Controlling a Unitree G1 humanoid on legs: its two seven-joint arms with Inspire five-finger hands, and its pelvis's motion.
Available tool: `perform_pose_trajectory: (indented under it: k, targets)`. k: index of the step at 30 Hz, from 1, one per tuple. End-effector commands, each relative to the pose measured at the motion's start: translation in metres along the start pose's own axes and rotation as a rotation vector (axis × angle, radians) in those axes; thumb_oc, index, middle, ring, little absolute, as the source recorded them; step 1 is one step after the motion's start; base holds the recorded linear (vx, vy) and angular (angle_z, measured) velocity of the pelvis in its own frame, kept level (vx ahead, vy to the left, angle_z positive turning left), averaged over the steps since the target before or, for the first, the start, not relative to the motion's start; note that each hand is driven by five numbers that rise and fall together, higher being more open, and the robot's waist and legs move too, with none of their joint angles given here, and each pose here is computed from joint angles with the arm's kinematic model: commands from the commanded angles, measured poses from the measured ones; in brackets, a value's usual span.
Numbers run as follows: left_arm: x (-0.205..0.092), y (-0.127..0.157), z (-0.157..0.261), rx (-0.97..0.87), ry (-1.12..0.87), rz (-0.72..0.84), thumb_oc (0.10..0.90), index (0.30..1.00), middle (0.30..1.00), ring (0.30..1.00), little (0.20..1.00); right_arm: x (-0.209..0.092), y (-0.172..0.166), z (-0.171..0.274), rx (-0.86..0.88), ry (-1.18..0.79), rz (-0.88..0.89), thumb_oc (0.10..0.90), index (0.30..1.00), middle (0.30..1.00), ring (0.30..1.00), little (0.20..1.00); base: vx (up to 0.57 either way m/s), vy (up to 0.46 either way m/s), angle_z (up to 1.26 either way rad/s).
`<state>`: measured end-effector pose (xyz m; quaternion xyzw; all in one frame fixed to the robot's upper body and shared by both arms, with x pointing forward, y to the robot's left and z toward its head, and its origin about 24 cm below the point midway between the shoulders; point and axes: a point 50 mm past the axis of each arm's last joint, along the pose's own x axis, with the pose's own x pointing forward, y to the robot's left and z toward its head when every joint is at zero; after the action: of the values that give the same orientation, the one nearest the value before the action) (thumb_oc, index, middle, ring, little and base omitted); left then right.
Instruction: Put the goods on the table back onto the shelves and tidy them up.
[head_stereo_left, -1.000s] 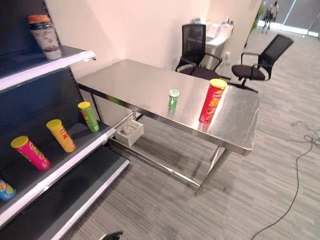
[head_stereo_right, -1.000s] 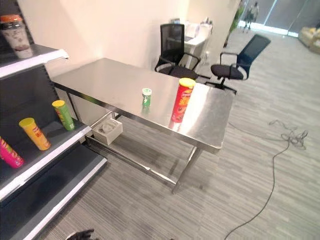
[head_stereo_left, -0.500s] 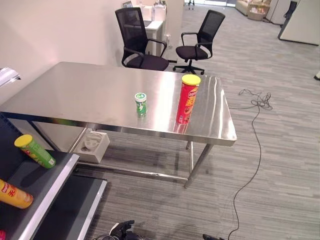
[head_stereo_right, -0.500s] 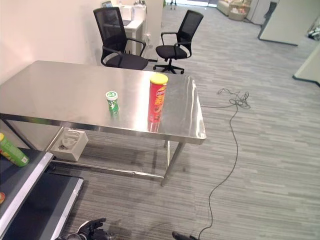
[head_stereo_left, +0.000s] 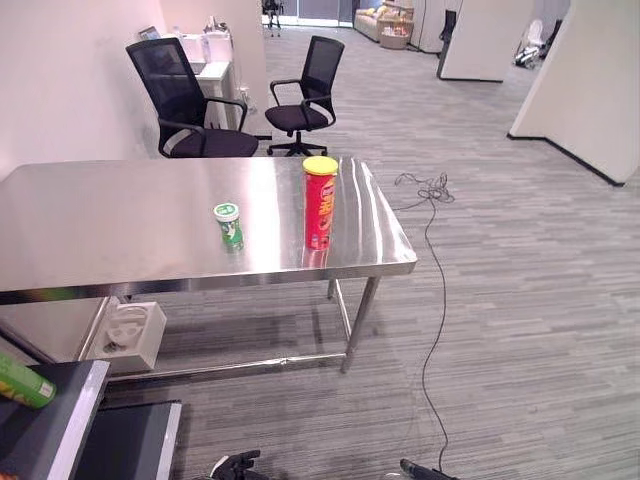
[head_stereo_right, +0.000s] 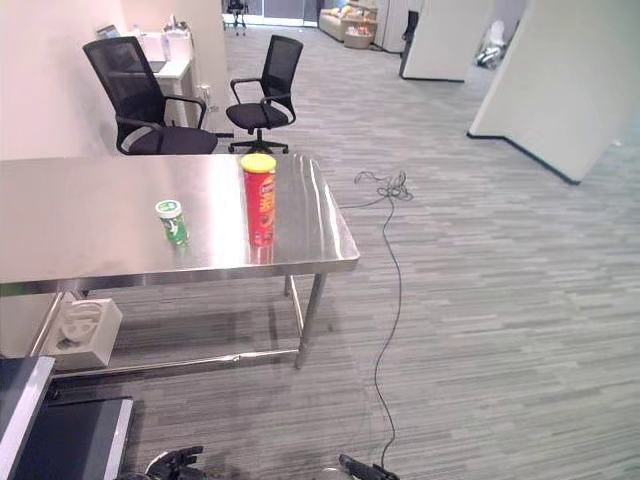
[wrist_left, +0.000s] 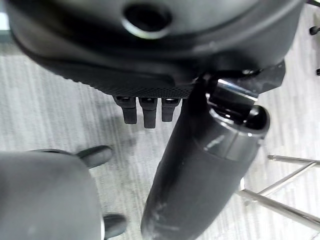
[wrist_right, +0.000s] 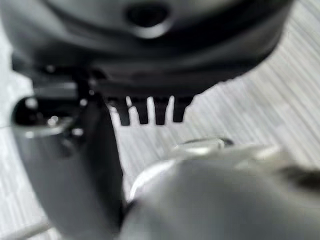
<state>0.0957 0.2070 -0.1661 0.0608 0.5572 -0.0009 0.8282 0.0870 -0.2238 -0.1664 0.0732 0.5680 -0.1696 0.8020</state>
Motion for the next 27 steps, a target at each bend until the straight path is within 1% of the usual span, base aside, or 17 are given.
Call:
perform_pose_trajectory:
  k: [1, 4, 5, 8, 10, 11, 13, 15, 16, 17, 18, 21, 26, 27]
  targets:
    - [-0.006, -0.008, -0.031, 0.0, 0.102, -0.017, 0.8, 0.9, 0.9, 0.9, 0.9, 0.0, 0.003, -0.002, -0.108, -0.011, 0.012, 0.8, 0.9, 0.9, 0.9, 0.9, 0.14, -0.218, -0.6]
    - [-0.005, -0.004, -0.027, -0.02, 0.091, 0.002, 0.8, 0.9, 0.9, 0.9, 0.9, 0.0, 0.006, 0.001, -0.078, -0.025, 0.025, 0.8, 0.9, 0.9, 0.9, 0.9, 0.22, -0.224, -0.64]
    - [-0.003, -0.003, -0.021, 0.002, 0.071, 0.006, 0.8, 0.9, 0.9, 0.9, 0.9, 0.0, 0.005, -0.001, -0.081, -0.012, 0.028, 0.8, 0.9, 0.9, 0.9, 0.9, 0.27, -0.244, -0.1]
    - [-0.003, -0.002, -0.017, 0.021, 0.058, 0.014, 0.8, 0.9, 0.9, 0.9, 0.9, -0.001, 0.005, -0.008, -0.096, 0.009, 0.025, 0.8, 0.9, 0.9, 0.9, 0.9, 0.17, -0.151, 0.13]
    - [-0.003, -0.005, -0.016, 0.014, 0.045, 0.01, 0.8, 0.9, 0.9, 0.9, 0.9, -0.001, 0.003, -0.008, -0.113, 0.006, 0.015, 0.8, 0.9, 0.9, 0.9, 0.9, 0.35, -0.398, 0.58]
    - [-0.001, -0.011, -0.01, 0.067, 0.025, -0.007, 0.8, 0.9, 0.9, 0.9, 0.9, 0.001, 0.003, 0.012, -0.172, -0.057, 0.011, 0.8, 0.9, 0.9, 0.9, 0.9, 0.34, -0.437, 0.53]
    - [0.0, -0.012, -0.006, 0.086, 0.012, -0.009, 0.8, 0.9, 0.9, 0.9, 0.9, 0.001, 0.004, 0.018, -0.181, -0.079, 0.01, 0.8, 0.9, 0.9, 0.9, 0.9, 0.12, -0.213, 0.17]
    - [0.002, -0.012, 0.009, 0.106, -0.036, -0.005, 0.8, 0.9, 0.9, 0.9, 0.9, 0.001, 0.004, 0.027, -0.213, -0.105, 0.008, 0.8, 0.9, 0.9, 0.9, 0.9, 0.05, -0.129, -0.13]
    - [0.003, -0.007, 0.022, 0.059, -0.08, 0.015, 0.8, 0.9, 0.9, 0.9, 0.9, 0.001, 0.003, 0.031, -0.233, -0.114, 0.005, 0.8, 0.9, 0.9, 0.9, 0.9, 0.03, -0.073, 0.07]
    - [0.003, -0.007, 0.022, 0.059, -0.08, 0.015, 0.8, 0.9, 0.9, 0.9, 0.9, 0.001, 0.003, 0.031, -0.233, -0.114, 0.005, 0.8, 0.9, 0.9, 0.9, 0.9, 0.1, -0.044, 0.2]
    - [0.003, -0.005, 0.02, -0.008, -0.074, 0.028, 0.8, 0.9, 0.9, 0.9, 0.9, 0.001, 0.003, 0.029, -0.252, -0.105, 0.011, 0.8, 0.9, 0.9, 0.9, 0.9, 0.11, 0.007, 0.29]
    - [0.002, -0.002, 0.009, -0.109, -0.039, 0.053, 0.8, 0.9, 0.9, 0.9, 0.9, 0.001, 0.008, 0.029, -0.262, -0.113, 0.024, 0.8, 0.9, 0.9, 0.9, 0.9, 0.14, 0.05, 0.3]
    - [0.001, -0.001, 0.009, -0.122, -0.043, 0.059, 0.8, 0.9, 0.9, 0.9, 0.9, 0.001, 0.01, 0.031, -0.26, -0.127, 0.032, 0.8, 0.9, 0.9, 0.9, 0.9, 0.07, 0.036, -0.18]
    - [0.001, 0.001, 0.01, -0.138, -0.05, 0.07, 0.8, 0.9, 0.9, 0.9, 0.9, 0.0, 0.017, 0.038, -0.278, -0.172, 0.057, 0.8, 0.9, 0.9, 0.9, 0.9, 0.27, 0.226, 0.04]
